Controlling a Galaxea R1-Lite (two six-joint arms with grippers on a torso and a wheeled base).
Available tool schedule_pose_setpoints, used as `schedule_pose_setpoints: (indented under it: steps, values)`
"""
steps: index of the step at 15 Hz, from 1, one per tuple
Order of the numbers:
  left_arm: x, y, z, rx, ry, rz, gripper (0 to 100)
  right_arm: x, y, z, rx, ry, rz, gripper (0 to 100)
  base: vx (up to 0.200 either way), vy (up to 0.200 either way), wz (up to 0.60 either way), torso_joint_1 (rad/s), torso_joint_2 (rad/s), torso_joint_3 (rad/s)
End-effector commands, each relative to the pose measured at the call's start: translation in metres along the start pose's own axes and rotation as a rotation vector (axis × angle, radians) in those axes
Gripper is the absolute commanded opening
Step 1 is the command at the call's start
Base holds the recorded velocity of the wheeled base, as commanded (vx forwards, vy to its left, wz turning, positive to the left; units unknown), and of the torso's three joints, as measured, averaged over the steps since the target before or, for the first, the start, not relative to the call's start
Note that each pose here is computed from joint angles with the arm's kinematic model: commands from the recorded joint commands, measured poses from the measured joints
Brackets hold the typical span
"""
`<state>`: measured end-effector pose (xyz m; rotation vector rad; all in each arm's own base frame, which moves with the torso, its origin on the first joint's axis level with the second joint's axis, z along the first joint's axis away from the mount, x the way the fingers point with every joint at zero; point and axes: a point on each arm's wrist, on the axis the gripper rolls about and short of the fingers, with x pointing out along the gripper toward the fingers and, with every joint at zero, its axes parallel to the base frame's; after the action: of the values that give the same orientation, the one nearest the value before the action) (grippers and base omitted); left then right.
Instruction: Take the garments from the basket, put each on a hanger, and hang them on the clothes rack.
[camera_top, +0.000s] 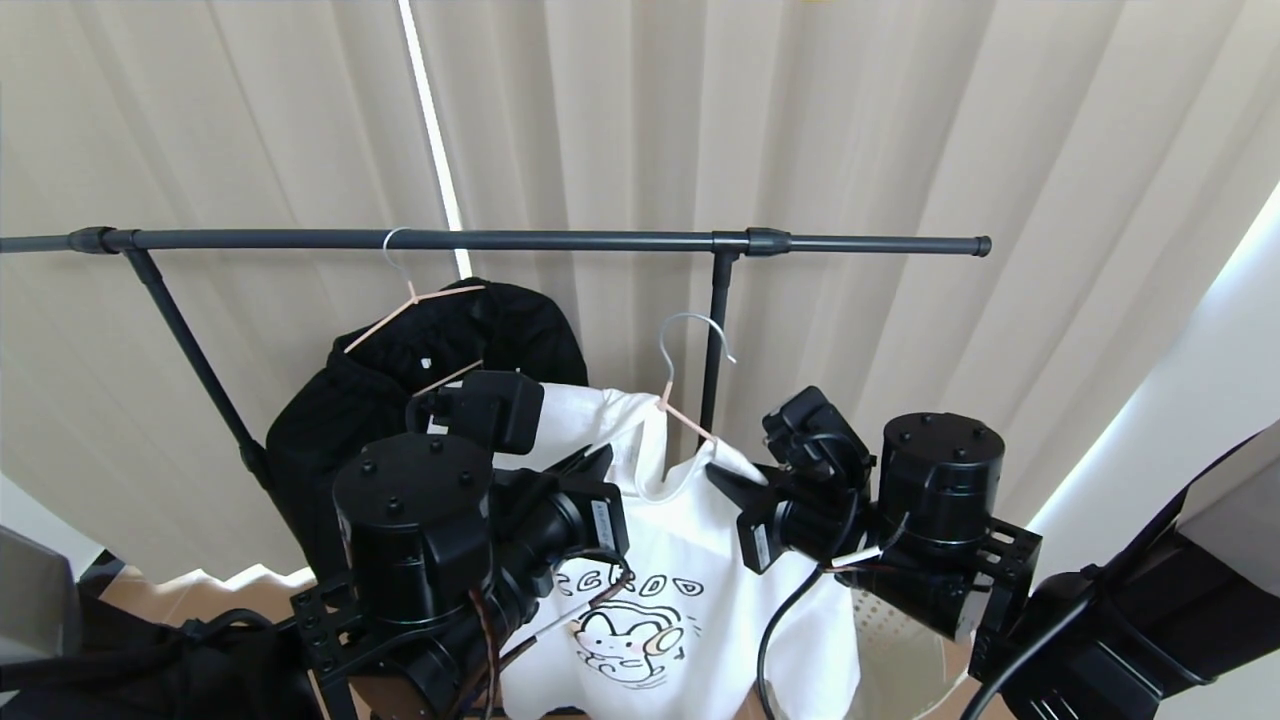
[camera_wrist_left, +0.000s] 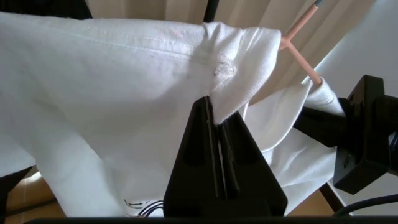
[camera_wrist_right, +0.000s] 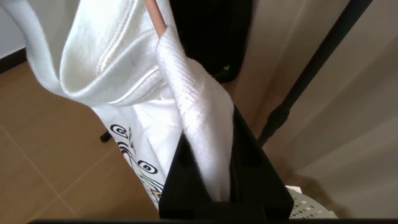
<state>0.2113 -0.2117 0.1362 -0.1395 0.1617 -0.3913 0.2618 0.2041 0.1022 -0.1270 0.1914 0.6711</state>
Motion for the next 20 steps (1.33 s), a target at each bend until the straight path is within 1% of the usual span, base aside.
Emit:
schedule_pose_setpoints:
  steps: [1,2,7,9,11,12,13,14,15,16,17,18,19,20]
  values:
    - [0.003,0.0,-0.005,0.004,0.014,0.004,0,-0.006,0.001,0.004,-0.001,-0.012,0.01,0,0.0,0.0,0.0,0.0,0.0,0.0]
    - [0.003,0.0,-0.005,0.006,0.014,0.004,100,-0.008,0.001,0.006,-0.001,-0.019,0.026,0,0.0,0.0,0.0,0.0,0.0,0.0]
    - [0.0,0.001,-0.007,0.015,0.018,0.002,100,-0.011,0.0,0.008,-0.001,-0.024,0.034,0,0.0,0.0,0.0,0.0,0.0,0.0]
    - [-0.003,0.003,-0.007,0.02,0.002,-0.005,100,-0.011,-0.003,0.007,0.003,-0.023,0.023,0,0.0,0.0,0.0,0.0,0.0,0.0]
    - [-0.012,0.007,-0.006,0.074,-0.021,-0.014,100,-0.012,-0.013,0.007,0.007,-0.026,0.037,0,0.0,0.0,0.0,0.0,0.0,0.0]
    - [-0.017,0.009,-0.007,0.084,-0.027,-0.035,100,-0.013,-0.019,0.008,0.009,-0.029,0.038,0,0.0,0.0,0.0,0.0,0.0,0.0]
    - [-0.024,0.011,-0.009,0.096,-0.026,-0.078,100,-0.013,-0.023,0.008,0.012,-0.032,0.027,0,0.0,0.0,0.0,0.0,0.0,0.0]
    - [-0.032,0.013,-0.008,0.115,-0.034,-0.132,100,-0.014,-0.027,0.008,0.014,-0.032,0.017,0,0.0,0.0,0.0,0.0,0.0,0.0]
    - [-0.039,0.016,-0.007,0.146,-0.039,-0.174,100,-0.014,-0.031,0.007,0.015,-0.031,0.008,0,0.0,0.0,0.0,0.0,0.0,0.0]
    - [-0.042,0.019,-0.006,0.164,-0.044,-0.18,100,-0.014,-0.033,0.007,0.017,-0.033,0.011,0,0.0,0.0,0.0,0.0,0.0,0.0]
    - [-0.045,0.029,-0.003,0.186,-0.051,-0.185,100,-0.015,-0.037,0.008,0.016,-0.046,0.033,0,0.0,0.0,0.0,0.0,0.0,0.0]
    - [-0.047,0.041,0.004,0.182,-0.067,-0.205,100,-0.016,-0.041,0.008,0.017,-0.054,0.033,0,0.0,0.0,0.0,0.0,0.0,0.0]
    - [-0.048,0.041,0.004,0.181,-0.066,-0.208,100,-0.016,-0.041,0.008,0.017,-0.052,0.034,0,0.0,0.0,0.0,0.0,0.0,0.0]
    - [-0.047,0.061,0.009,0.18,-0.068,-0.221,100,-0.018,-0.048,0.008,0.022,-0.054,0.027,0,0.0,0.0,0.0,0.0,0.0,0.0]
